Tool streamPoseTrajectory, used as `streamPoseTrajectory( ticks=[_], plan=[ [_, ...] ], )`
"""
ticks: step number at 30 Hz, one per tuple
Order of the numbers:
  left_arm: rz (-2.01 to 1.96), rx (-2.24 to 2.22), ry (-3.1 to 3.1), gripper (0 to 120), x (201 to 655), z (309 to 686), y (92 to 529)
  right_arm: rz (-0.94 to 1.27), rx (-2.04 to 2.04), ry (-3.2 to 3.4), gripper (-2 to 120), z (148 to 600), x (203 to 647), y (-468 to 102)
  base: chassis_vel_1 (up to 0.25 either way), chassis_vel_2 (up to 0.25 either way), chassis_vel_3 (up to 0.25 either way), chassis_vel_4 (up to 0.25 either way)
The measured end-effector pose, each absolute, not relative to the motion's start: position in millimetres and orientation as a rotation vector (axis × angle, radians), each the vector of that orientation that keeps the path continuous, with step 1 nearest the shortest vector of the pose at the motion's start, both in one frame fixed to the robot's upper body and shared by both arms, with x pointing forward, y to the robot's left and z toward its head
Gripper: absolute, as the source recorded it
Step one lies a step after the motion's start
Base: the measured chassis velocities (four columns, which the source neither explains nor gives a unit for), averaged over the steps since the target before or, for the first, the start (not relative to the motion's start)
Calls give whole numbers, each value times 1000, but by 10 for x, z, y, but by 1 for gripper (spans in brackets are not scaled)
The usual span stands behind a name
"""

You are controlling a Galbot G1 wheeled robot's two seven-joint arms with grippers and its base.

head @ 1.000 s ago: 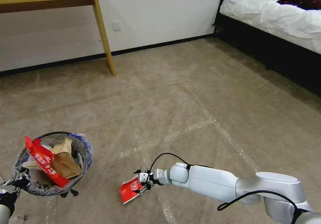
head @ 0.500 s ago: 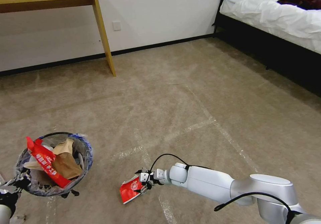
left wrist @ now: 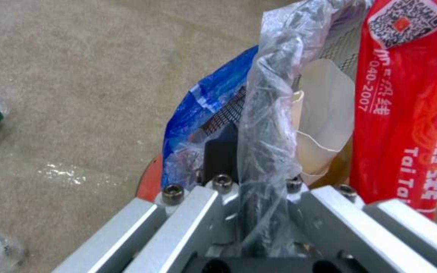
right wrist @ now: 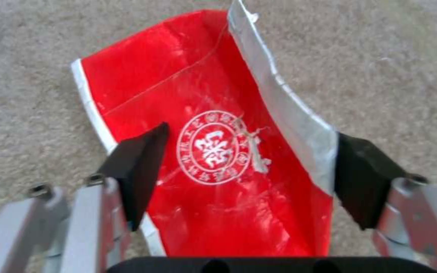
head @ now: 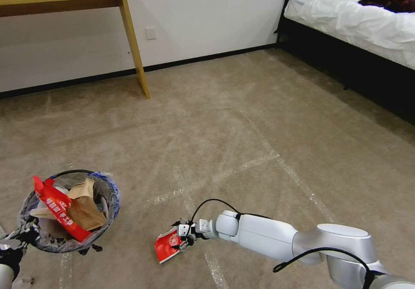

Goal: Pick up the trash bin and place the garbage on the floor into it.

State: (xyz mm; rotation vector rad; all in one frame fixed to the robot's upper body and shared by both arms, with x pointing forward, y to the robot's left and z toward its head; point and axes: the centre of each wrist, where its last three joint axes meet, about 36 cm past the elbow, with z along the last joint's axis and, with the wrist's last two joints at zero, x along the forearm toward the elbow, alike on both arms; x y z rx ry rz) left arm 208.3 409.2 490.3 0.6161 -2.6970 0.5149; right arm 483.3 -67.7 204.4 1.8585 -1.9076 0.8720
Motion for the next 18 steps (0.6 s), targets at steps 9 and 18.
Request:
streamPoseTrajectory(
  ticks=[9, 18],
  plan=[
    [519, 616, -2698, 1, 2097, 4891, 4090, 872, 1863, -1904, 39, 2015, 4790, -690, 0, 0, 0, 0],
    [519, 618, -2697, 1, 2107, 4882, 4093, 877, 1864, -1912, 11, 2022, 4802, -694, 0, 0, 0, 0]
  ],
)
